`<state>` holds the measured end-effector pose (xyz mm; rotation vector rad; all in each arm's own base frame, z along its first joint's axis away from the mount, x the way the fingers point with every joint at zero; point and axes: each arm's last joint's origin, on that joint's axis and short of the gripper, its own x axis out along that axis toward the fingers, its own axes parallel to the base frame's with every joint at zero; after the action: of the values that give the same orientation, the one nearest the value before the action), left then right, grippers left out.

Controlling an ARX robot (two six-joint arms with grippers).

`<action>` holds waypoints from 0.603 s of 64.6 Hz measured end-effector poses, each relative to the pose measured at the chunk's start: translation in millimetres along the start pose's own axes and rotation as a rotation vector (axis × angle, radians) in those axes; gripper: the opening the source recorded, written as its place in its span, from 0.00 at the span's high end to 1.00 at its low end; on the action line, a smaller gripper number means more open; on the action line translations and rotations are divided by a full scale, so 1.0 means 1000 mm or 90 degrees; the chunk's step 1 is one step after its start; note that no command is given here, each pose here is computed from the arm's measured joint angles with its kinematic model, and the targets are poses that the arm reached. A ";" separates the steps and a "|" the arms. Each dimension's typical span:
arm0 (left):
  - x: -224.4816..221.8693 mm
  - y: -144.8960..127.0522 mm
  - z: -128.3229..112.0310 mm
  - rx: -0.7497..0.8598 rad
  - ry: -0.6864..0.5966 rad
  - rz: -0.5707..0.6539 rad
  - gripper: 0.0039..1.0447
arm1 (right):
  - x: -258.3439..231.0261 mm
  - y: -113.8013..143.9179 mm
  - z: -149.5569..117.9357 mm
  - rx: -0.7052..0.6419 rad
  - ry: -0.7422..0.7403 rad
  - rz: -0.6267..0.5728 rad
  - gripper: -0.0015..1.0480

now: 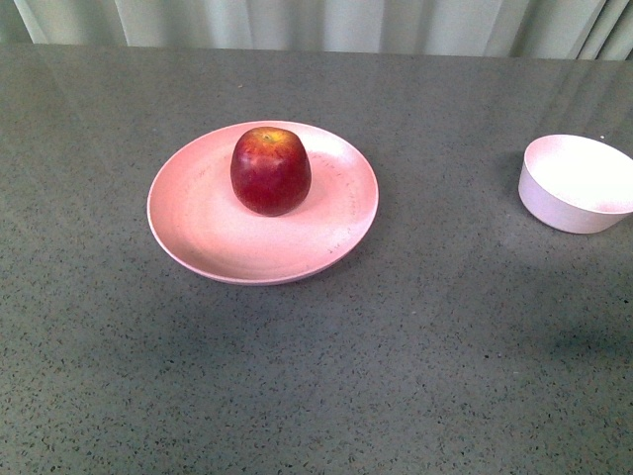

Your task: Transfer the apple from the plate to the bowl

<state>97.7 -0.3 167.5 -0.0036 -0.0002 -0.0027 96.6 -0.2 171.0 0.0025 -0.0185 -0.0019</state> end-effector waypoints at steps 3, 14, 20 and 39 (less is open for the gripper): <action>0.000 0.000 0.000 0.000 0.000 0.000 0.08 | 0.000 0.000 0.000 0.000 0.000 0.000 0.09; 0.000 0.000 0.000 0.000 0.000 0.000 0.08 | 0.000 0.000 0.000 0.000 0.000 0.000 0.09; 0.000 0.000 0.000 0.000 0.000 0.000 0.08 | 0.000 0.000 0.000 0.000 0.000 0.000 0.09; 0.000 0.000 0.000 0.000 0.000 0.000 0.08 | 0.000 0.000 0.000 0.000 0.000 0.000 0.09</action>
<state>97.7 -0.3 167.5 -0.0032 -0.0002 -0.0027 96.6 -0.2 171.0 0.0025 -0.0185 -0.0019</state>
